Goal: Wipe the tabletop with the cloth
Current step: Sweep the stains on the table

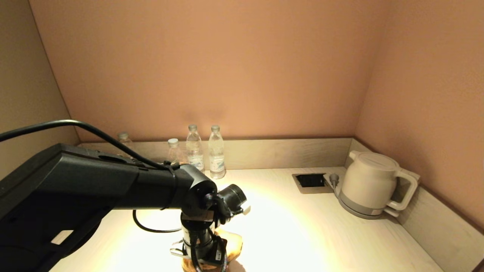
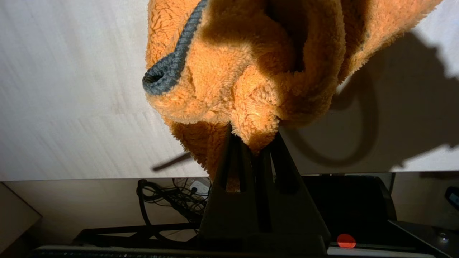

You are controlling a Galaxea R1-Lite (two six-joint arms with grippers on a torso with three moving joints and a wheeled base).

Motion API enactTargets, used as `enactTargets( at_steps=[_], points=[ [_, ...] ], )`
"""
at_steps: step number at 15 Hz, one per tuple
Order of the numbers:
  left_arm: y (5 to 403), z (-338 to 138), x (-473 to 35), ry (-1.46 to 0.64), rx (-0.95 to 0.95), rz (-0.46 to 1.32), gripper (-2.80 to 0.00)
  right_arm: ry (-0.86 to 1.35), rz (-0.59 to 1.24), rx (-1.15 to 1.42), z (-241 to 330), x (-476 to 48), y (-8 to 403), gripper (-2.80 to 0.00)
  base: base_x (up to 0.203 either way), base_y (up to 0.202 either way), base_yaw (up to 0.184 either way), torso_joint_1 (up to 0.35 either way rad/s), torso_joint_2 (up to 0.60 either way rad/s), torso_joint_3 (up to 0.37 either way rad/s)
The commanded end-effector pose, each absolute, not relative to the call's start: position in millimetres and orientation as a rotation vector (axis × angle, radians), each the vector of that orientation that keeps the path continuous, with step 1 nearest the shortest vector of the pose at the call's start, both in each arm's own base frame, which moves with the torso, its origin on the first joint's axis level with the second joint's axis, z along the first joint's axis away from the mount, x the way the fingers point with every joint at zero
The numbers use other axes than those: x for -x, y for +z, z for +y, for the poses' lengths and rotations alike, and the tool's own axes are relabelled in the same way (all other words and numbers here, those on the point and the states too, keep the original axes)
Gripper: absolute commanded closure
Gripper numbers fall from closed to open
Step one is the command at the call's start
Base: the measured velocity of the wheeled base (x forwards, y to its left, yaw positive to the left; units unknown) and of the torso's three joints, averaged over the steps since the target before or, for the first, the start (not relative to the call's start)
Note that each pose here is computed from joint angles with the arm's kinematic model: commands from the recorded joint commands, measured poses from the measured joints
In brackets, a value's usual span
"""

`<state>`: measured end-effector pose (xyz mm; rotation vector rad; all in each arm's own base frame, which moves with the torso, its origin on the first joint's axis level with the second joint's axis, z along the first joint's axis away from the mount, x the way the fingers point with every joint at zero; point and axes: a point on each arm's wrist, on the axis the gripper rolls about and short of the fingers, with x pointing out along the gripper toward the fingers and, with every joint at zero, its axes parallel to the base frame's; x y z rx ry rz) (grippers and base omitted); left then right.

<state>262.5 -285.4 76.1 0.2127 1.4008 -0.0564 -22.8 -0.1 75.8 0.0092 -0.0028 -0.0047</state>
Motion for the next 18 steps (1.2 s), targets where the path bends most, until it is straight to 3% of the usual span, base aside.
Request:
enactTargets(
  at_steps=[1, 7, 18],
  points=[
    [84.8, -278.5, -251.1, -0.059, -0.222, 1.404, 0.0, -0.005, -0.003, -0.009, -0.1, 22.8, 75.8, 0.0, 0.0, 0.0, 0.0, 0.0, 0.0, 0.0],
    [90.1, -305.6, -211.8, -0.172, -0.279, 1.384, 0.0, -0.005, -0.003, -0.009, -0.1, 22.8, 75.8, 0.0, 0.0, 0.0, 0.0, 0.0, 0.0, 0.0],
    [71.7, -346.0, -226.1, -0.339, -0.169, 1.203, 0.0, -0.005, -0.003, -0.009, -0.1, 22.8, 75.8, 0.0, 0.0, 0.0, 0.0, 0.0, 0.0, 0.0]
  ],
)
